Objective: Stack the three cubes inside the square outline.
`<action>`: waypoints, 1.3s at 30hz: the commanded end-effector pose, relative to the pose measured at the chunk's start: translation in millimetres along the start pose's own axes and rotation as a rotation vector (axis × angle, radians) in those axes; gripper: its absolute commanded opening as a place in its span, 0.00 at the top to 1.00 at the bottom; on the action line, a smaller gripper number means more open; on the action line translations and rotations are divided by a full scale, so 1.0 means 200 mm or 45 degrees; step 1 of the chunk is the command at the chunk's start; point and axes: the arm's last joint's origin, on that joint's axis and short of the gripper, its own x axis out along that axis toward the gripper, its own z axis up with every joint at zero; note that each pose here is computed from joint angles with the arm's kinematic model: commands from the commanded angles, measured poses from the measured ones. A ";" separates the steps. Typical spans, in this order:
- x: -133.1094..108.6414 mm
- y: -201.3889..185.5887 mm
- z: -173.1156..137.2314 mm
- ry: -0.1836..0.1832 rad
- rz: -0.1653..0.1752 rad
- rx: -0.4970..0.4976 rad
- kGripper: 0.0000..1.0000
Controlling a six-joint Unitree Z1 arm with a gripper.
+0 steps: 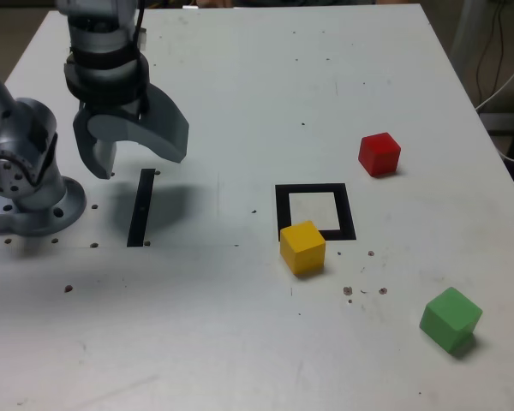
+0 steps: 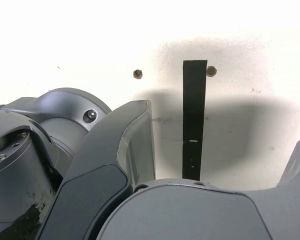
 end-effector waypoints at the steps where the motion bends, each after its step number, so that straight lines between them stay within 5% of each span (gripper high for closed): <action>1: 0.00 0.00 0.01 0.010 0.000 -0.005 0.00; 13: -0.06 0.01 0.03 0.019 0.007 -0.047 0.01; 39: -0.27 -0.03 0.46 0.001 -0.047 0.083 0.00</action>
